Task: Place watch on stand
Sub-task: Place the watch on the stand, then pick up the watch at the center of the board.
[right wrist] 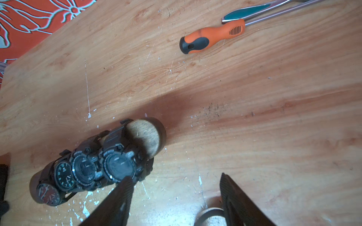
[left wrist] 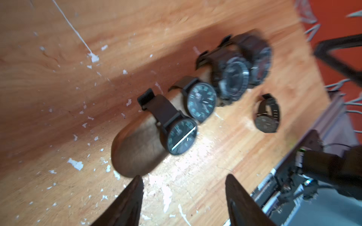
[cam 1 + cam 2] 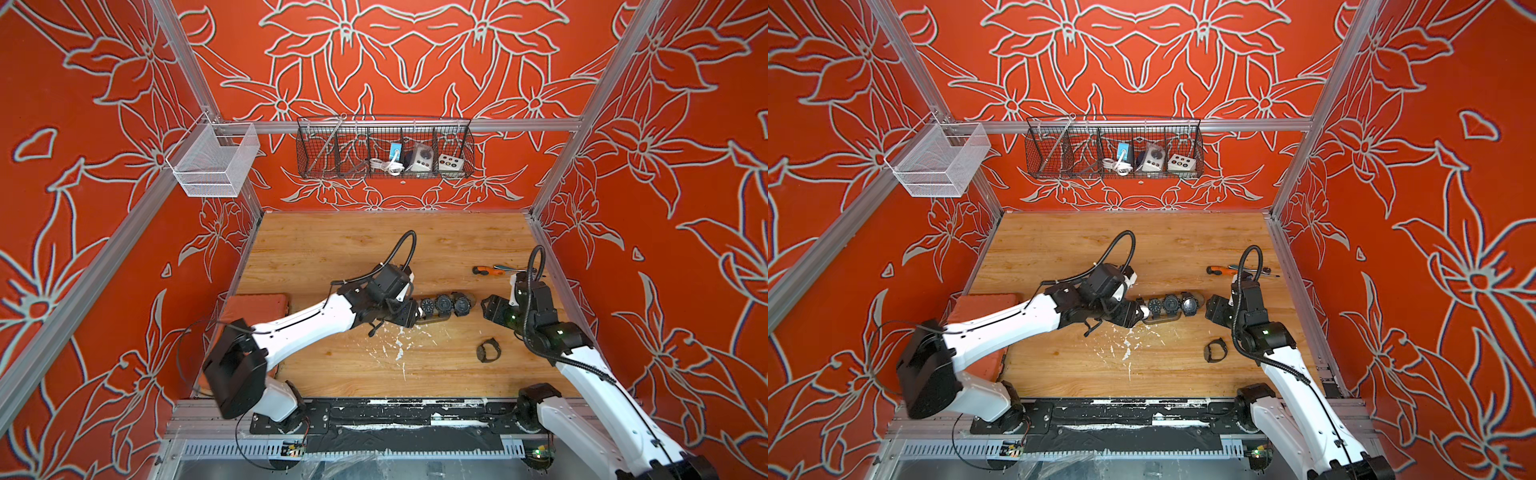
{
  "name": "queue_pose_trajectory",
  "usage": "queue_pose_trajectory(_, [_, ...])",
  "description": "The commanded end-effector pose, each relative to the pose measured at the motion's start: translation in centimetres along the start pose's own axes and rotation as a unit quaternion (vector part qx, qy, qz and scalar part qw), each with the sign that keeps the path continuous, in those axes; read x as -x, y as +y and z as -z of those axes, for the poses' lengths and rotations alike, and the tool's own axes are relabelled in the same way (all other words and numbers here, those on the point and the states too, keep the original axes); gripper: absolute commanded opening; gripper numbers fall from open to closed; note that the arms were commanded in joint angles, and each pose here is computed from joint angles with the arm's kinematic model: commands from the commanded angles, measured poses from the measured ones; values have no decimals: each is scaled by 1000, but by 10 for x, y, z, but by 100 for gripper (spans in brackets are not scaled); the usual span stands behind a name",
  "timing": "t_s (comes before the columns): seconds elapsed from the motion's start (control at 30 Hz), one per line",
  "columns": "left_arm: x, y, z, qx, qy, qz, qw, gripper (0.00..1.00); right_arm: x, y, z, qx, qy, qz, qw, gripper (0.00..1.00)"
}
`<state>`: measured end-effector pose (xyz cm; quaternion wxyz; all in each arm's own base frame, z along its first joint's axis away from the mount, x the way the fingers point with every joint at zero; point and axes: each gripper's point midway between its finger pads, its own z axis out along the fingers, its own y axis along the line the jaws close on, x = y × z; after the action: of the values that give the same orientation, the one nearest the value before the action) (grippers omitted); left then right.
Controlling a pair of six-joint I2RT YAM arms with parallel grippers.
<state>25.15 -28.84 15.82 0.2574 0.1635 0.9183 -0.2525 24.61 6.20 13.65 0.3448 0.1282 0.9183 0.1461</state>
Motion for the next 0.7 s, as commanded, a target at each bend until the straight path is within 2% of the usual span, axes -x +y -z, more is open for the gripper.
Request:
queue_pose_trajectory(0.0, [13, 21, 27, 31, -104, 41, 993, 69, -22, -23, 5, -51, 38, -5, 998, 67])
queue_pose_trajectory(0.07, [5, 48, 44, 71, -144, 72, 984, 74, -29, -32, 6, -72, 51, -13, 996, 66])
queue_pose_trajectory(0.2, [-6, 82, 71, 101, -194, 106, 970, 76, -44, -44, 2, -94, 69, -34, 993, 65])
queue_pose_trajectory(0.37, [-19, 116, 88, 132, -217, 137, 958, 78, -69, -47, -12, -91, 109, -66, 988, 61])
queue_pose_trajectory(0.53, [-30, 134, 96, 134, -236, 165, 948, 79, -87, -65, -18, -133, 124, -102, 978, 48])
queue_pose_trajectory(0.67, [-35, 140, 94, 133, -233, 171, 948, 79, -92, -71, -20, -147, 132, -104, 975, 40])
